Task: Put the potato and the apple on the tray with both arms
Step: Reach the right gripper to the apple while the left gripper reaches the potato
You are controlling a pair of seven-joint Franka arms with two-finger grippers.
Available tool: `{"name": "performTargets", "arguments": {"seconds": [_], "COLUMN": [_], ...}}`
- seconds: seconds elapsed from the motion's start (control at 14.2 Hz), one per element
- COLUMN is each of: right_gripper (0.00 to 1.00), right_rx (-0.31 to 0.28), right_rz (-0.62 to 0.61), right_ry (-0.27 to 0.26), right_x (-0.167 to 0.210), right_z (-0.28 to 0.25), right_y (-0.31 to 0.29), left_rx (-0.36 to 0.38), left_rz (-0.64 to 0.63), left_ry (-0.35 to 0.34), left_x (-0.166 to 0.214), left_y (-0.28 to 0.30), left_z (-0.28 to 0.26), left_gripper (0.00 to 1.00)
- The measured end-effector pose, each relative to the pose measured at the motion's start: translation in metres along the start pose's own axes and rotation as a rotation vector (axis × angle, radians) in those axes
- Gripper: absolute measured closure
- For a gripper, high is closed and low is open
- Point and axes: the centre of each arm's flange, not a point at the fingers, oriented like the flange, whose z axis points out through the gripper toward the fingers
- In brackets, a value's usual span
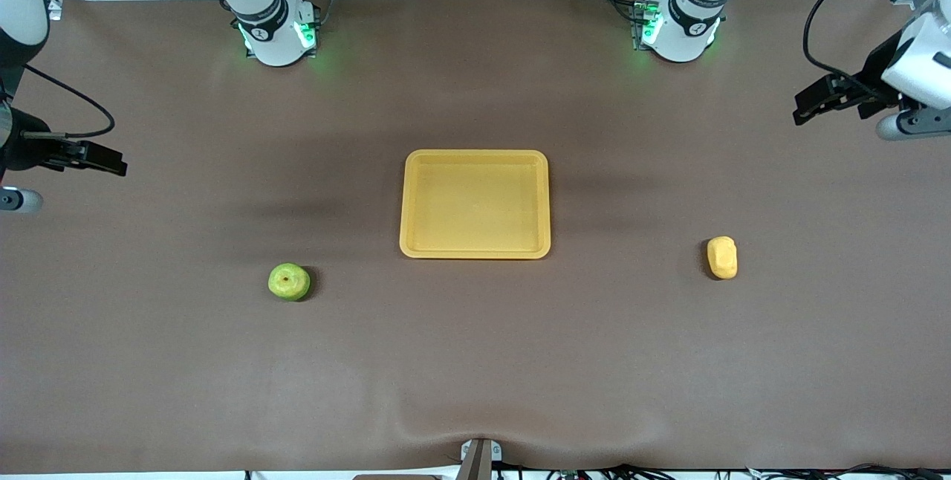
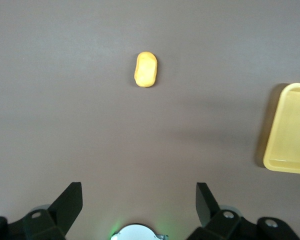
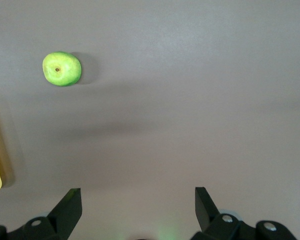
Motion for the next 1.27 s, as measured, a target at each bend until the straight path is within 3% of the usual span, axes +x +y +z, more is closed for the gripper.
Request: {"name": "performTargets", "arguments": {"seconds": [0.49, 0.91, 1.27], "right_gripper": [0.00, 0.00, 0.00], "right_rx": [-0.004, -0.001, 0.070], "right_rz": [-0.011, -0.044, -0.039], "right_ry": [-0.076, -0.057, -0.060], "right_x": [0.038, 0.078, 0.101], "right_z": [0.050, 0.099, 0.141], "right_y": [-0.007, -0.030, -0.046], "left_rx": [0.001, 0.019, 0.017], "left_rz": [0.014, 0.038, 0.032], "left_ry": [0.037, 0.078, 0.075], "left_x": [0.014, 0.022, 0.035], "left_y": [0.007, 0.012, 0.008], "left_z": [0.062, 0.132, 0.174], "left_gripper": [0.00, 0.00, 0.00]}}
